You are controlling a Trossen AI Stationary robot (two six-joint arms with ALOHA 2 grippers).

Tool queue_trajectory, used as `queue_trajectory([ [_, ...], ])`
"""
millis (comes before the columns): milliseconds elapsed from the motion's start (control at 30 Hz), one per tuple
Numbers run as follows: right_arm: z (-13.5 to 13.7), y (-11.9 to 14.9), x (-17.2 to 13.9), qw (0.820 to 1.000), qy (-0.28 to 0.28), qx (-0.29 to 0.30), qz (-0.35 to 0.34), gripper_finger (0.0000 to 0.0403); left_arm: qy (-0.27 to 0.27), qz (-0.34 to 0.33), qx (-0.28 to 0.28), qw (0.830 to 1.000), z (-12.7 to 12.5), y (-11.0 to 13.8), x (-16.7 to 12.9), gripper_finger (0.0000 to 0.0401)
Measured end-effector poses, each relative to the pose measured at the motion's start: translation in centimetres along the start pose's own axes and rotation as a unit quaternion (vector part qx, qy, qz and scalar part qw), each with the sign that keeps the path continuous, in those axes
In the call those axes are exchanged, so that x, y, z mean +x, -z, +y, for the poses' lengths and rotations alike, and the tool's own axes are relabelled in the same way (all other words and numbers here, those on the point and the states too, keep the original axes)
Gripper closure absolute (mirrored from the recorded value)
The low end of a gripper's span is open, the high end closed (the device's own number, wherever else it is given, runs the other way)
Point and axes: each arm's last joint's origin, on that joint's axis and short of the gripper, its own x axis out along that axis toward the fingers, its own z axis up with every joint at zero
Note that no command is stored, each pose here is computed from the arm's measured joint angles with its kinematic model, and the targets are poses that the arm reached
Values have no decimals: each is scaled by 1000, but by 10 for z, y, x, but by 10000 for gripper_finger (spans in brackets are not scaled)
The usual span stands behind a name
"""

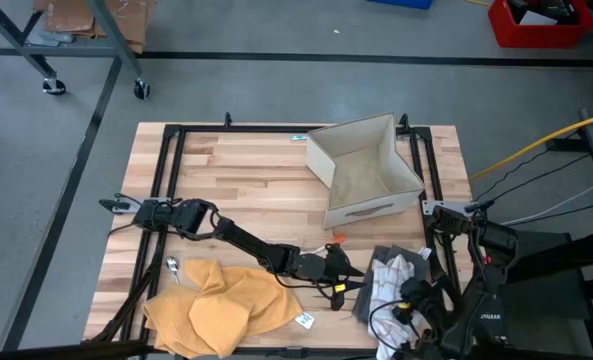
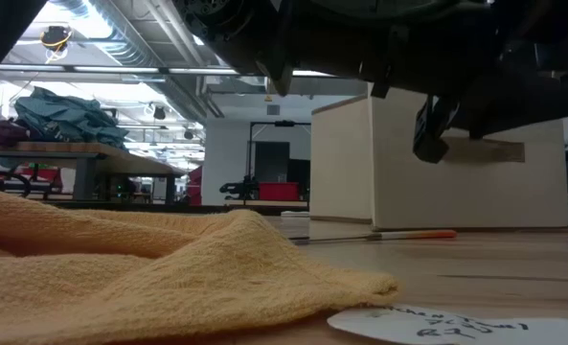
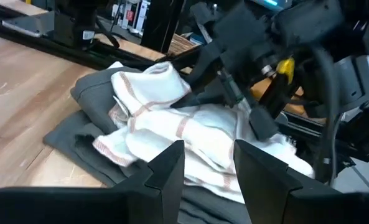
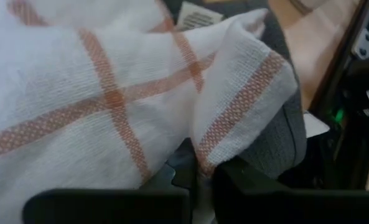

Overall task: Fold towel
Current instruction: Stack the white kitchen towel onto the grey kitchen towel

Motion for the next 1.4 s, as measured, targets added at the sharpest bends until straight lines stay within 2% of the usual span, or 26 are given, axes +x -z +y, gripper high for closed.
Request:
queue_trajectory([
  [133, 0, 1, 0, 1000, 7, -21, 21, 332, 1, -2, 1, 1000, 0, 0, 0, 270],
  [333, -1, 1, -1, 999, 18, -23, 32, 244, -1, -1, 2, 1000, 1, 0, 0, 270],
  [533, -3, -4, -1, 996, 59, -18, 59, 178, 2, -7, 1, 1000, 0, -2, 0, 270],
  [667, -6, -14, -14, 996, 79, -22, 35, 169, 14, -35, 4, 999, -2, -7, 0, 270],
  [800, -8, -22, -26, 999, 28, -11, 14, 169, 16, -43, 28, 999, -2, -9, 0, 270],
  [1100, -12, -31, -49, 999, -8, 17, 43, 169, 15, -45, 34, 998, -2, -10, 0, 270],
  [1267, -10, -37, -68, 997, -48, 26, 58, 168, 22, -61, 36, 997, -5, -16, -2, 270],
  [1400, 0, -33, -74, 990, -109, 40, 78, 168, 29, -88, 84, 992, -12, -31, -6, 270],
])
